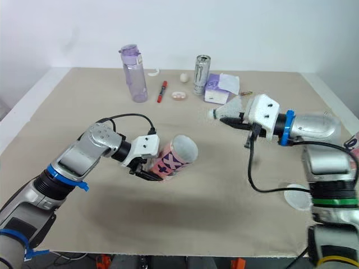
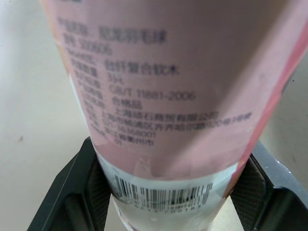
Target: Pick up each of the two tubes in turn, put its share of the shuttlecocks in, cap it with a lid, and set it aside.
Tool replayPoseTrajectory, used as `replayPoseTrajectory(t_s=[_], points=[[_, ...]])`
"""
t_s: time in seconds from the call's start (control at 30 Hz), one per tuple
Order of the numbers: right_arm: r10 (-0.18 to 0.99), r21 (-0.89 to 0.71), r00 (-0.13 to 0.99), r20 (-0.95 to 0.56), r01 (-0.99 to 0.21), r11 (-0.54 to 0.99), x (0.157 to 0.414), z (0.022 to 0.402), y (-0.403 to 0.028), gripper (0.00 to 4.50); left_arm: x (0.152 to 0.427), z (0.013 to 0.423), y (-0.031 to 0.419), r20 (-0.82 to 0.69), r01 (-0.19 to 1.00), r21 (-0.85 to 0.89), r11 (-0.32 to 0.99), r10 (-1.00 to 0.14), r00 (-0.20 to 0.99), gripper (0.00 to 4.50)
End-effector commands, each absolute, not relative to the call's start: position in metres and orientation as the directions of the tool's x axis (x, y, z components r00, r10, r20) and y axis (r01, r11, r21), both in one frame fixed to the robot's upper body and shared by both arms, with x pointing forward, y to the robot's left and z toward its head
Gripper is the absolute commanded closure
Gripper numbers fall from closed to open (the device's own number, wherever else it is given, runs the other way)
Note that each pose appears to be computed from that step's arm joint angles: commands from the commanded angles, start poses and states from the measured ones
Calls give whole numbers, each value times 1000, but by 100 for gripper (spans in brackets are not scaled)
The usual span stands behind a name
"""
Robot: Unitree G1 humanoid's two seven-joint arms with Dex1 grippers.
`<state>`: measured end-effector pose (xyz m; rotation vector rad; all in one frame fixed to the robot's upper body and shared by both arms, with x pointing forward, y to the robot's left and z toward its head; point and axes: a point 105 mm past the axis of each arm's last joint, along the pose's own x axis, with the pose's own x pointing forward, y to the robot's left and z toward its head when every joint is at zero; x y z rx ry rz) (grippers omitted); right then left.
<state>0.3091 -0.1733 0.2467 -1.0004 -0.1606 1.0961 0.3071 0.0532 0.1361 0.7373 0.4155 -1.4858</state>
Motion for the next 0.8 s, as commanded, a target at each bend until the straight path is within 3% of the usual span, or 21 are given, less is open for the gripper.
replayPoseTrajectory(t_s=[0.03, 0.17, 0.5, 0.57, 0.6, 0.67, 0.73, 0.77, 0.8], points=[[818, -780, 408, -405, -622, -76, 282, 262, -150, 440, 305, 131, 53, -677, 981, 176, -81, -733, 62, 156], [806, -781, 364, -467, -598, -182, 269, 262, -135, 440, 306, 131, 51, -676, 981, 176, -86, -734, 57, 156], [811, -762, 288, -509, -589, -269, 265, 255, -112, 440, 309, 136, 47, -664, 979, 186, -84, -745, 62, 156], [820, -751, 262, -509, -600, -275, 261, 255, -108, 363, 310, 135, 47, -667, 979, 188, -82, -742, 66, 156], [826, -743, 248, -506, -612, -271, 258, 257, -106, 363, 310, 135, 47, -667, 979, 189, -80, -742, 68, 156], [846, -721, 225, -483, -651, -238, 253, 264, -104, 258, 310, 136, 48, -667, 979, 191, -78, -741, 71, 156], [867, -701, 212, -451, -685, -197, 249, 272, -103, 217, 310, 136, 49, -668, 978, 192, -78, -741, 72, 156], [879, -681, 205, -430, -713, -167, 248, 276, -103, 149, 311, 136, 49, -669, 978, 192, -78, -740, 73, 156], [888, -659, 199, -414, -739, -141, 246, 280, -104, 135, 311, 135, 49, -670, 978, 192, -78, -739, 73, 156]])
